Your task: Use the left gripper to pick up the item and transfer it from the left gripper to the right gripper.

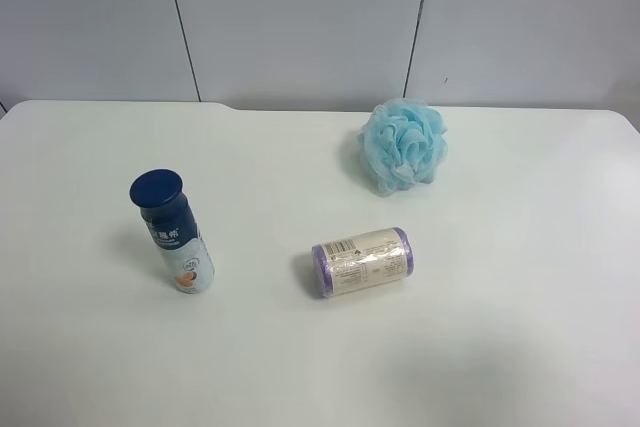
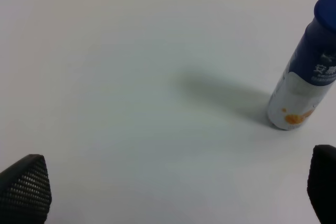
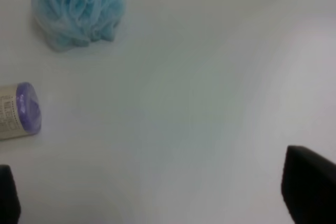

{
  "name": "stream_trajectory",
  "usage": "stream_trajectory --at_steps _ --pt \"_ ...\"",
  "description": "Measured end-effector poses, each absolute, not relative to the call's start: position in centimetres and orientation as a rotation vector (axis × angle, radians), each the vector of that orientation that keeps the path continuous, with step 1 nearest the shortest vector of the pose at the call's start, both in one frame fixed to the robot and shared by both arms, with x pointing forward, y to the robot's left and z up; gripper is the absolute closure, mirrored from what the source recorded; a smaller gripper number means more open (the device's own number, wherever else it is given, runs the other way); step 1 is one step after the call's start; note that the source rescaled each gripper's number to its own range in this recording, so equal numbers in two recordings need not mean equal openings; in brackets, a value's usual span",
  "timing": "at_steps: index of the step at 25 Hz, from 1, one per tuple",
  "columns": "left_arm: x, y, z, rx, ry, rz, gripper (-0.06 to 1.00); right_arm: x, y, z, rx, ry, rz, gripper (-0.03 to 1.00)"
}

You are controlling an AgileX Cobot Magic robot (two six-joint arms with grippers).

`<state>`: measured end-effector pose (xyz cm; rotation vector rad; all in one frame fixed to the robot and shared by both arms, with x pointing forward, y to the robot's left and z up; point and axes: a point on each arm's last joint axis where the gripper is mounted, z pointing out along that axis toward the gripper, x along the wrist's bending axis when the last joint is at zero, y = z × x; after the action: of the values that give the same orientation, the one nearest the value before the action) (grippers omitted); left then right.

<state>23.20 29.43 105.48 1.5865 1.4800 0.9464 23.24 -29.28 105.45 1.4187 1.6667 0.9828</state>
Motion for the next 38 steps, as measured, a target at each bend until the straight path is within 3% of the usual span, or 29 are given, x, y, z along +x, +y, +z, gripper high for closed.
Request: stream_trajectory --at_steps 29,38 --pt "23.3 29.4 105.5 1.59 1.484 0.943 -0.06 23.2 -29.3 105.5 1.419 1.667 0.983 -0.03" --pt "26.8 29.7 110.3 1.677 1.562 0.872 -0.06 23.2 -29.3 105.5 1.419 1.667 0.983 -0.03"
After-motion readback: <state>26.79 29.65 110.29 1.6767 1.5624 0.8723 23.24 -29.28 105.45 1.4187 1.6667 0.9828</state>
